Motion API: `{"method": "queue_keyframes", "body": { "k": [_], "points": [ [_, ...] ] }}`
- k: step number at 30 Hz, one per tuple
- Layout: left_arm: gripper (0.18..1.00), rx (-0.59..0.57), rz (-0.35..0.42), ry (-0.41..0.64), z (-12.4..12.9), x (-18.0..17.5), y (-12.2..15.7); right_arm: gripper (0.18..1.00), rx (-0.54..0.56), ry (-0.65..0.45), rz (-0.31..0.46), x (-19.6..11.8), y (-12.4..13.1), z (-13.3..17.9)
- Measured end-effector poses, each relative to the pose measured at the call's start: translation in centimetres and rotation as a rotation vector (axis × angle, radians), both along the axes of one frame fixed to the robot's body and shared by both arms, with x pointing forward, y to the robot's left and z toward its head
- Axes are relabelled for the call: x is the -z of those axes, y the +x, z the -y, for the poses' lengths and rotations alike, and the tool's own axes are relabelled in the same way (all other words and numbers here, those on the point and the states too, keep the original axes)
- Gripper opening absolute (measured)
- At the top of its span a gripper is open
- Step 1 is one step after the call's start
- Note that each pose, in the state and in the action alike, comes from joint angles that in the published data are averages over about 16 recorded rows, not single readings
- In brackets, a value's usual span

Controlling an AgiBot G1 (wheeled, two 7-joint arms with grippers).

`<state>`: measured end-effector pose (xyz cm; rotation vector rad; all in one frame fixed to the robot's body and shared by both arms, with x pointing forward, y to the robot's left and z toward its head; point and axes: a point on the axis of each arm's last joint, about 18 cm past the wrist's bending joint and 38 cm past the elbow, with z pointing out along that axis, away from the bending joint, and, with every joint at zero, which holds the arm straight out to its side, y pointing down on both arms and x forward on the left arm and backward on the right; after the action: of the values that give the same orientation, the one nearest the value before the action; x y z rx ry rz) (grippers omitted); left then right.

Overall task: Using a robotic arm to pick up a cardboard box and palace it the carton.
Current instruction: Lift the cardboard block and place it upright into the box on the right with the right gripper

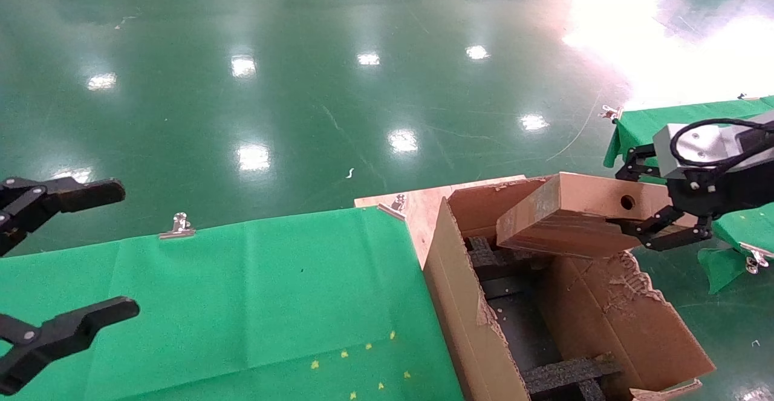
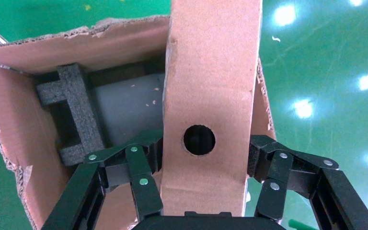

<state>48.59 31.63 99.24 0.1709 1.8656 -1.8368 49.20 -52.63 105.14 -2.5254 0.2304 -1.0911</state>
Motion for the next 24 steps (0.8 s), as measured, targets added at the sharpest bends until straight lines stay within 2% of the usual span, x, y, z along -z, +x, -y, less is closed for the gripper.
{"method": "queue_keyframes", "body": {
  "k": [7, 15, 24],
  "points": [
    [1.001, 0.000, 0.000, 0.000, 0.0, 0.0, 0.0, 0.297, 0.129, 0.146, -0.036, 2.3, 0.5, 1.2],
    [1.001, 0.000, 0.000, 0.000, 0.0, 0.0, 0.0, 0.295, 0.364, 0.382, -0.082, 5.1, 0.8, 2.6],
    [1.001, 0.000, 0.000, 0.000, 0.0, 0.0, 0.0, 0.292, 0.608, 0.605, -0.100, 7.9, 0.6, 3.2]
  ]
}}
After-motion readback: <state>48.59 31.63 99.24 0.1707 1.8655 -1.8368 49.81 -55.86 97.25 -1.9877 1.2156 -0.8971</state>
